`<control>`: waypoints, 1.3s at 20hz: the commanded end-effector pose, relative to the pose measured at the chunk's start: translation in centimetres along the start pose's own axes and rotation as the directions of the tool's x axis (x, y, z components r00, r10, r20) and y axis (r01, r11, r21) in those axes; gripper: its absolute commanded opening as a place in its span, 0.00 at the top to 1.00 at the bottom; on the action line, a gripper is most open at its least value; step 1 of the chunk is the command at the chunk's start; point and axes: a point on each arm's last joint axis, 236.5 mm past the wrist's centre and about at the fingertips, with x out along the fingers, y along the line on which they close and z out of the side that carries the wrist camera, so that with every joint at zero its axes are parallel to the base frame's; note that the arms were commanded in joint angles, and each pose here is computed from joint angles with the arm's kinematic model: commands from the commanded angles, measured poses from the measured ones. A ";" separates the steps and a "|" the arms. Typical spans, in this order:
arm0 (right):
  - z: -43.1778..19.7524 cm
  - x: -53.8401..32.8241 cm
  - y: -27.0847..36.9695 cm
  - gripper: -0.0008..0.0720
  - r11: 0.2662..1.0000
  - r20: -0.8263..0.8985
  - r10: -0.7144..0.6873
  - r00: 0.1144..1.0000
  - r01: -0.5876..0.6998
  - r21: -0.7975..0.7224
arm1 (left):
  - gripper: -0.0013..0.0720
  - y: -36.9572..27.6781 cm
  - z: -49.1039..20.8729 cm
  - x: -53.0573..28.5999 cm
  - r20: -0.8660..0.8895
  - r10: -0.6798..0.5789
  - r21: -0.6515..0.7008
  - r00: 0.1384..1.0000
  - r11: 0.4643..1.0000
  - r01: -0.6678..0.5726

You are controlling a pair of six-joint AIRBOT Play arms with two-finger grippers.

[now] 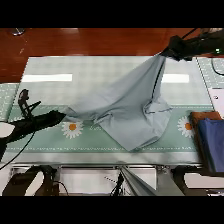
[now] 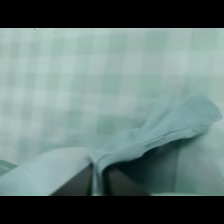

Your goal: Fold the shirts.

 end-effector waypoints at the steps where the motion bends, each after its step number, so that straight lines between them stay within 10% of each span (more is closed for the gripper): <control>1: 0.2 4.1 -1.8 0.14 0.989 -0.060 0.071 0.996 -0.062 0.137 | 0.06 1.3 0.4 2.6 -0.046 0.006 -0.047 0.999 0.999 -0.009; 8: -10.8 -7.2 -15.6 0.13 0.914 -0.357 -0.299 0.885 0.373 0.162 | 0.02 6.4 7.0 -4.2 -0.096 0.130 -0.073 0.987 0.988 -0.138; 22: -36.8 -4.3 -8.8 0.13 0.874 -0.478 0.103 0.872 0.150 0.462 | 0.03 1.3 0.1 9.0 -0.527 -0.179 -0.167 0.831 0.980 0.106; 23: -37.2 -4.2 -8.5 0.13 0.873 -0.486 0.112 0.867 0.148 0.465 | 0.15 0.6 0.0 9.2 -0.550 -0.191 -0.150 0.813 0.980 0.129; 25: -38.8 -3.9 -7.7 0.13 0.900 -0.547 0.104 0.831 0.156 0.408 | 0.93 -0.6 0.6 9.2 -0.559 -0.198 -0.094 0.805 0.980 0.176; 26: -39.7 -3.8 -7.4 0.13 0.915 -0.588 0.081 0.805 0.174 0.364 | 0.95 -1.0 1.2 9.3 -0.552 -0.197 -0.078 0.810 0.980 0.185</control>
